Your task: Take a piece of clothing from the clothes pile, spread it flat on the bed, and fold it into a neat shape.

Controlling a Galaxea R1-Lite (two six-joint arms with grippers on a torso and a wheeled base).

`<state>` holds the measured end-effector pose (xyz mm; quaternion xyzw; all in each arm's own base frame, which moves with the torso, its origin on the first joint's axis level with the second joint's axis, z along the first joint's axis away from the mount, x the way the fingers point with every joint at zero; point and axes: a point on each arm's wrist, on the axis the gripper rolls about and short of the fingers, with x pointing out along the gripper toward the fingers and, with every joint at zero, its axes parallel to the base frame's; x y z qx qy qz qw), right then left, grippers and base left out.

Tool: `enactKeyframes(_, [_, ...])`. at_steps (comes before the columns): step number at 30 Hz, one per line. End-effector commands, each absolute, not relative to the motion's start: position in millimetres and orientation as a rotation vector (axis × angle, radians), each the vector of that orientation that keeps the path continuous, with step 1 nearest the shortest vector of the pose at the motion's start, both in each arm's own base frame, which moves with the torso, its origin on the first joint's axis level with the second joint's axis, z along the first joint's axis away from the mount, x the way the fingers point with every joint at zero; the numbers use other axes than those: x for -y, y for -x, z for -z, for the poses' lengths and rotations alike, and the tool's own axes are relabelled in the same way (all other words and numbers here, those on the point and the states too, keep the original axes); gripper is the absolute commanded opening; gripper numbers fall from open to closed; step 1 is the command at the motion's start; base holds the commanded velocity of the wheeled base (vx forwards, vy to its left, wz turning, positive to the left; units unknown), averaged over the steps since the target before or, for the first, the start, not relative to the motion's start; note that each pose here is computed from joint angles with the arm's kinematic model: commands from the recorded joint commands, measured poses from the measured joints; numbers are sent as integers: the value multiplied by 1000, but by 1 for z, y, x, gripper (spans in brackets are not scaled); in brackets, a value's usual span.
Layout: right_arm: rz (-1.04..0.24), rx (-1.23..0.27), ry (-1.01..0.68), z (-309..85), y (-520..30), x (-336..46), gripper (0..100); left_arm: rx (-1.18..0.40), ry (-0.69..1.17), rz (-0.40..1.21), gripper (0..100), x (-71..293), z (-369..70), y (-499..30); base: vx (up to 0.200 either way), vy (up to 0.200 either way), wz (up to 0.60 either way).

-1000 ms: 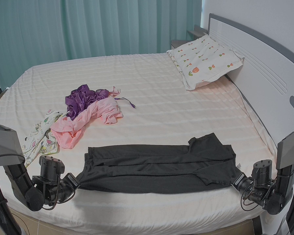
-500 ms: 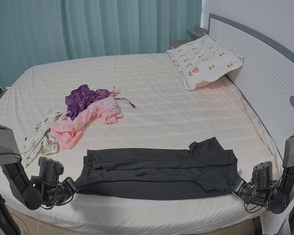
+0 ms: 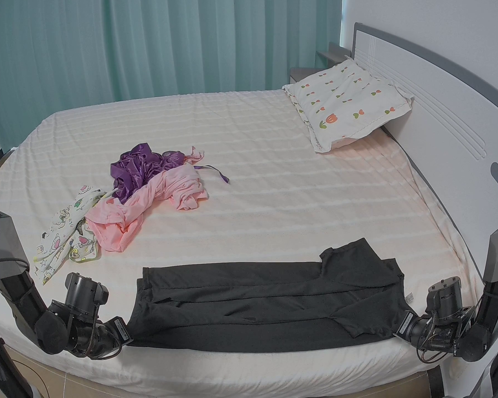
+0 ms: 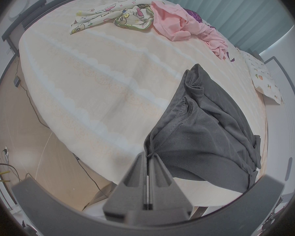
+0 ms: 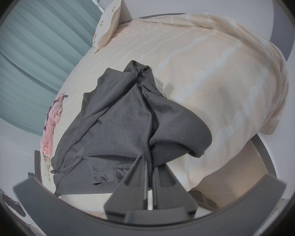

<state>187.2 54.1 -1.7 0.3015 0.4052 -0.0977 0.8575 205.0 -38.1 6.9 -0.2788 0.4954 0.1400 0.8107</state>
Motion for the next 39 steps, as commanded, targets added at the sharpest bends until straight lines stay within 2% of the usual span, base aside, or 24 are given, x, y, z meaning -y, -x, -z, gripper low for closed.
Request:
enactKeyframes(1, [209, -872, -621, 3, -182, -53, 0, -1061, 592, -299, 0, 38, -7, -205, 0, 0, 0])
enactKeyframes(6, [204, -881, -617, 4, -182, -54, 0, -1074, 587, -295, 0, 39, -5, -204, 0, 0, 0])
enactKeyframes(7, [195, -888, -620, 5, -182, -55, 100, -1077, 587, -293, 100, 40, -4, -204, 0, 0, 0])
enactKeyframes(14, [194, -862, -642, 2, -184, -52, 100, -1062, 608, -268, 100, 40, -8, -206, 0, 0, 0])
enactKeyframes(22, [201, -671, -694, -33, -186, -25, 100, -931, 699, -271, 100, 24, -31, -218, 0, 0, 0])
enactKeyframes(26, [196, -649, -688, -37, -188, -12, 100, -915, 739, -239, 100, 22, -35, -226, 0, 0, 0])
enactKeyframes(31, [176, -614, -698, -38, -211, -9, 100, -826, 807, -226, 100, 27, -40, -267, 0, 0, 0])
enactKeyframes(39, [123, -547, -613, -48, -247, -9, 100, -798, 807, -178, 100, 39, -29, -318, 0, 0, 0])
